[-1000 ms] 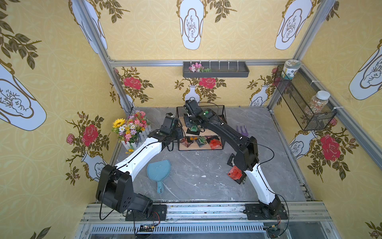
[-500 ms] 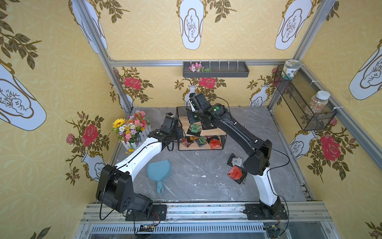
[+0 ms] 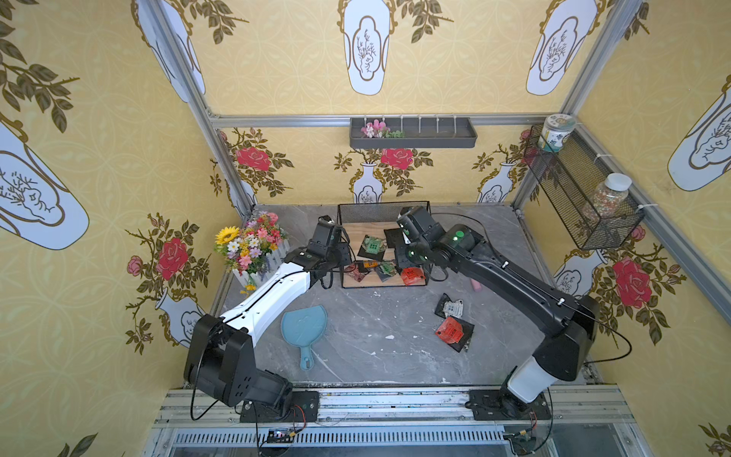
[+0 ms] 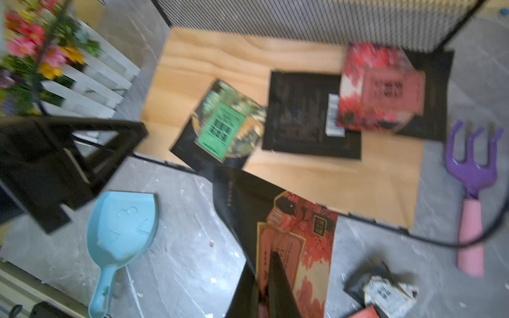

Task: Remove the tea bags from the shelf
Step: Place the tea bag at the center of the board.

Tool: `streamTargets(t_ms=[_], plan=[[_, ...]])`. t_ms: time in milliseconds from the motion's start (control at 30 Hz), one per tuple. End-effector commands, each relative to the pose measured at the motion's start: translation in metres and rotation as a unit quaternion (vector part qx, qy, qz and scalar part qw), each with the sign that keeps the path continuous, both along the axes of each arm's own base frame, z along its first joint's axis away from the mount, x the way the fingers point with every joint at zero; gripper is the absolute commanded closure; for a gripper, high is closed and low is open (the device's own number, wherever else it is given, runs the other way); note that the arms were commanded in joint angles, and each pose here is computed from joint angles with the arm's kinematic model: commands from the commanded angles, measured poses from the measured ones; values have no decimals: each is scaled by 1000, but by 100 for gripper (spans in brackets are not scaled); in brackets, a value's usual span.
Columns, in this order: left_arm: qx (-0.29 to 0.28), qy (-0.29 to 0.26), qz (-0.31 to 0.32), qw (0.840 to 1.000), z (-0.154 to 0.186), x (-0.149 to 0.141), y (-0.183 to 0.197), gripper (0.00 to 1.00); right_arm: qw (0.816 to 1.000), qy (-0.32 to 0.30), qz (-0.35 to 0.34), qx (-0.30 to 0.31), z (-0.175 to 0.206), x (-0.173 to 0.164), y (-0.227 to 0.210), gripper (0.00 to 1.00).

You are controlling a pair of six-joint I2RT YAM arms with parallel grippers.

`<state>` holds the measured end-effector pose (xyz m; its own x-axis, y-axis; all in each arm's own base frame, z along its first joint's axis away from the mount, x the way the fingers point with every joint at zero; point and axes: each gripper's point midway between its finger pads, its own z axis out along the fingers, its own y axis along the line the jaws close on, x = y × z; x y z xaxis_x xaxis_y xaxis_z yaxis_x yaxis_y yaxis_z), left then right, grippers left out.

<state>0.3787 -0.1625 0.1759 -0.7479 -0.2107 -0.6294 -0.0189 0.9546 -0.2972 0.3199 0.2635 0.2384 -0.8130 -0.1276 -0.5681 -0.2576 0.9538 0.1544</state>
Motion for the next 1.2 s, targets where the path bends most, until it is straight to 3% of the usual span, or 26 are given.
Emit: streamTargets(t_ms=[0,167,367,667,933,1167], plan=[[1,17,-5,1000,-8,-6,-1,71,997,45,-56,-18,-25,-27,-33,100],[0,15,-5,1000,-7,-6,-1,72,984,96,-140,-58,-62,-62,-88,100],[-2,15,-5,1000,-6,-7,-1,71,962,147,-222,-64,-109,-91,-136,100],[-3,18,-5,1000,-8,-9,-1,71,943,195,-257,-84,-166,-107,-154,92],[-5,19,-5,1000,-8,-9,-1,71,940,200,-261,-88,-185,-108,-155,75],[-7,18,-6,1000,-7,-8,-2,71,941,199,-261,-88,-185,-106,-155,68]])
